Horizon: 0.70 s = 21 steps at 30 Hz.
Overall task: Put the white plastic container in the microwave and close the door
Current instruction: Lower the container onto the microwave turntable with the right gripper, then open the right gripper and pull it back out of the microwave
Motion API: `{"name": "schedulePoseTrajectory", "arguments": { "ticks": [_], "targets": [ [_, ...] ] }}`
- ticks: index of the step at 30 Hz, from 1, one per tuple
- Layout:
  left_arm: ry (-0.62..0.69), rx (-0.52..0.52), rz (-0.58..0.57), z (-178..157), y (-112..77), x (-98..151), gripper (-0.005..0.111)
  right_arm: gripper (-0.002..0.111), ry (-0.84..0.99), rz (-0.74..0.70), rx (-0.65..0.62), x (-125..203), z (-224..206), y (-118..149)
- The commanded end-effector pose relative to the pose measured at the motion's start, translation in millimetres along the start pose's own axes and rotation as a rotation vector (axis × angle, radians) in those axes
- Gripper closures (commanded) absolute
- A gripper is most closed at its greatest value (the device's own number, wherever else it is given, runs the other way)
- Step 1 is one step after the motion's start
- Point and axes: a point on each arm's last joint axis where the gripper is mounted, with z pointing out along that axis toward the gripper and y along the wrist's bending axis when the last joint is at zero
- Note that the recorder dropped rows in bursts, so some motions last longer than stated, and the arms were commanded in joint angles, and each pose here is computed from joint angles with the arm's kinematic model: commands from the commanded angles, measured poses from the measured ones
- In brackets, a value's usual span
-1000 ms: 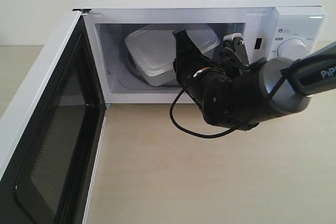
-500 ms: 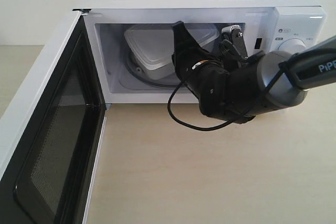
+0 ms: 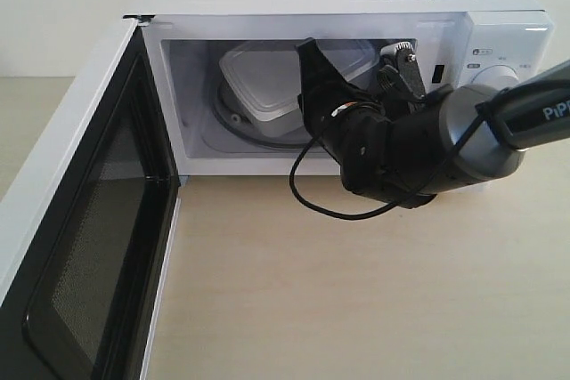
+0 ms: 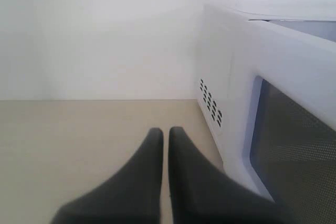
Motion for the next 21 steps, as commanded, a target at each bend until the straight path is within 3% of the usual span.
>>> {"name": "schedulePoseTrajectory", "arguments": {
  "ticks": [1,5,10,12,21],
  "targets": [
    [-0.009,-0.005,-0.011,-0.3,0.4,0.3,0.102,0.108,-0.017,-0.015,-0.028,-4.4,1.3,5.1],
    [-0.009,-0.005,-0.011,-0.3,0.4,0.3,0.102,0.107,-0.003,-0.002,-0.012,-3.1,1.4,3.6],
    [-0.009,-0.005,-0.011,-0.3,0.4,0.3,0.102,0.084,-0.002,0.020,0.009,-3.1,1.4,1.7],
    [-0.009,-0.005,-0.011,-0.3,0.4,0.3,0.102,0.080,-0.004,0.024,0.011,-3.2,1.4,1.6],
    [-0.009,-0.005,-0.011,-0.3,0.4,0.3,0.102,0.080,0.038,-0.059,-0.005,4.1,-0.7,4.1]
  ]
}}
